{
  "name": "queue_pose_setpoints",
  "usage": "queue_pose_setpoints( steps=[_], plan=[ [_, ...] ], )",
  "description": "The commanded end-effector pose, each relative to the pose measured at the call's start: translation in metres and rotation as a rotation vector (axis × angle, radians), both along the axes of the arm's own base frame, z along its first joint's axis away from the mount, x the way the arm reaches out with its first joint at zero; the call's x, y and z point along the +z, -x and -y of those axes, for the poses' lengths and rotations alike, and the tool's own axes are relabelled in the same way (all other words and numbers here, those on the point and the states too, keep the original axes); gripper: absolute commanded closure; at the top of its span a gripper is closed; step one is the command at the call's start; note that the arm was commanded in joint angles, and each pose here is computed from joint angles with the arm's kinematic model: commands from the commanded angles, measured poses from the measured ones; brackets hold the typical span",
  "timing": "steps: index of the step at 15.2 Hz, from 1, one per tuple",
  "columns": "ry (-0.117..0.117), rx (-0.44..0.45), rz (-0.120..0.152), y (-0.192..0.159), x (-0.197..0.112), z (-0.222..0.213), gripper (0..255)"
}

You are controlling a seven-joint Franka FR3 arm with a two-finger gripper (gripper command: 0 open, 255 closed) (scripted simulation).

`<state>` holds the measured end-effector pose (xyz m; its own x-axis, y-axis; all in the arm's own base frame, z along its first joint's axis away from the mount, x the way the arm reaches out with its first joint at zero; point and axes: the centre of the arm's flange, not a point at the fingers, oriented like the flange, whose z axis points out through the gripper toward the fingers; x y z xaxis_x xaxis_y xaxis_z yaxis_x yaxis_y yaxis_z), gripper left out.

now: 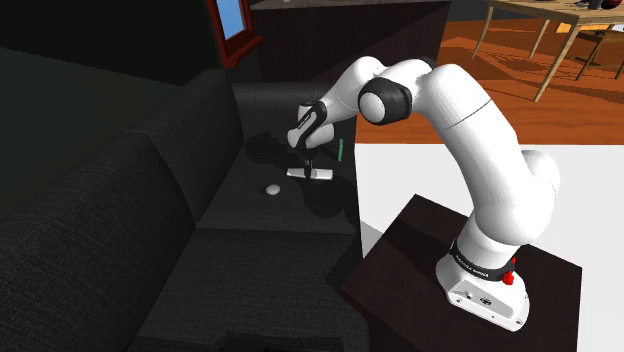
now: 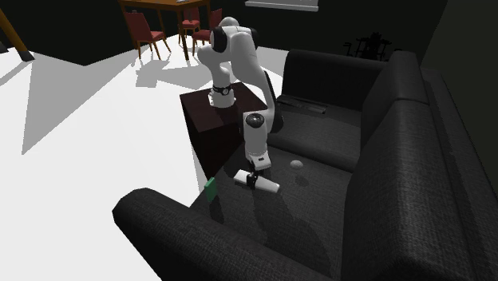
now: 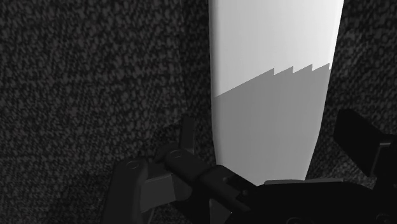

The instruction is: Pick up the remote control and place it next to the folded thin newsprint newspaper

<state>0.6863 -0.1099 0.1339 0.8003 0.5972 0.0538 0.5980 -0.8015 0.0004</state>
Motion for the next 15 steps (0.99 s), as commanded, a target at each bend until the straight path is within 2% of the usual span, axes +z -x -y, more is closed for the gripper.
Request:
queue_pose_setpoints(
  steps=[1, 2, 11, 15],
  plan=[
    [0.000, 0.000, 0.000, 0.000, 0.000, 0.000, 0],
    [0.000, 0.000, 0.000, 0.000, 0.000, 0.000, 255],
    [0.000, 0.000, 0.000, 0.000, 0.000, 0.000, 255],
    [0.000, 0.000, 0.000, 0.000, 0.021, 0.000, 255]
  ],
)
